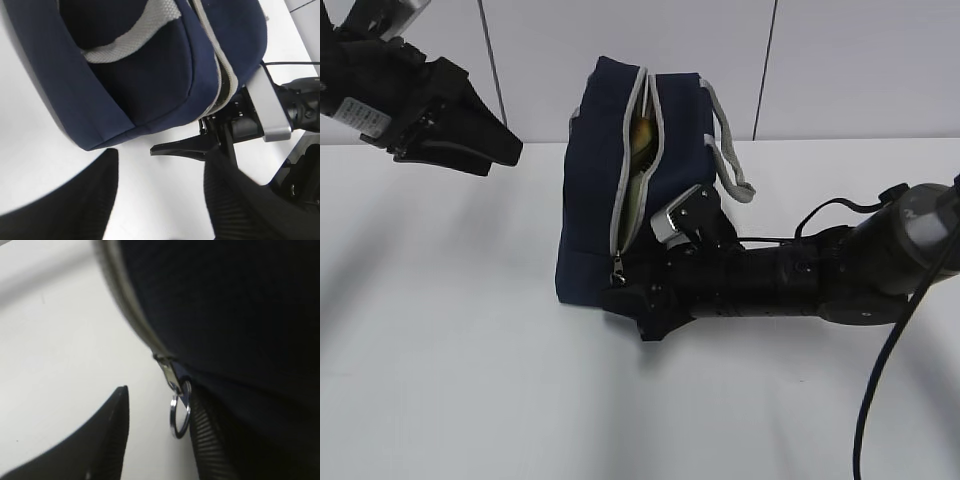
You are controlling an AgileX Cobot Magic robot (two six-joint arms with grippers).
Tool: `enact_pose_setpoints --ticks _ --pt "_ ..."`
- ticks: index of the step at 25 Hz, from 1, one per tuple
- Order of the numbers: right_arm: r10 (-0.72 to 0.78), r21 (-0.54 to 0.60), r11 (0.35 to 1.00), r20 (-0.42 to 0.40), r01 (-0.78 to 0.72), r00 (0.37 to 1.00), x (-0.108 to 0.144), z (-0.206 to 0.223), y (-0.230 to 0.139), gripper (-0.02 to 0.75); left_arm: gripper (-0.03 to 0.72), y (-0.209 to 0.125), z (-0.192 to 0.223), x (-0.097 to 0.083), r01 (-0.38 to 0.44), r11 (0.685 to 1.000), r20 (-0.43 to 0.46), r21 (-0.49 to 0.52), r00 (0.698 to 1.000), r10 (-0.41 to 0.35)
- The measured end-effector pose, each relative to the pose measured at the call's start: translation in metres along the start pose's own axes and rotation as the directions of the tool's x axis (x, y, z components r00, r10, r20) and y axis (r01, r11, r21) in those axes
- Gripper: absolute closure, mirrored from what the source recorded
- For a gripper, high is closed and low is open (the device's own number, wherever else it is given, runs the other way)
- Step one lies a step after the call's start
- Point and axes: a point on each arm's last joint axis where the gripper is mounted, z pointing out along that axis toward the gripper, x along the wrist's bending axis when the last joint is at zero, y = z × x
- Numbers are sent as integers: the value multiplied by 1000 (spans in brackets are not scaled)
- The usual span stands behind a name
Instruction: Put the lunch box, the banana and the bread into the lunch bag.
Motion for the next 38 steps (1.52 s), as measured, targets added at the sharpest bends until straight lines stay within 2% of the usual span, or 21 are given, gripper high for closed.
enact_pose_setpoints --ticks 5,14,21,28,32,38 --pt "-1 9 1000 10 1 1000 -1 0 -1 503 296 0 0 0 0 1000 0 0 1000 0" --pt "-1 52 999 59 -2 998 -5 0 -5 519 296 0 0 0 0 1000 0 0 1000 0" --pt "3 43 999 81 -7 997 -7 0 -4 655 296 0 0 0 0 1000 0 0 1000 0" --pt "-6 24 1000 62 5 998 -6 0 -2 676 296 0 0 0 1 1000 1 -1 1000 -1" --pt "-14 27 1000 54 13 998 -5 0 -2 752 296 0 0 0 1 1000 1 -1 1000 -1" --pt "-34 39 999 36 33 999 -3 0 -3 754 296 0 0 0 2 1000 4 3 1000 -2"
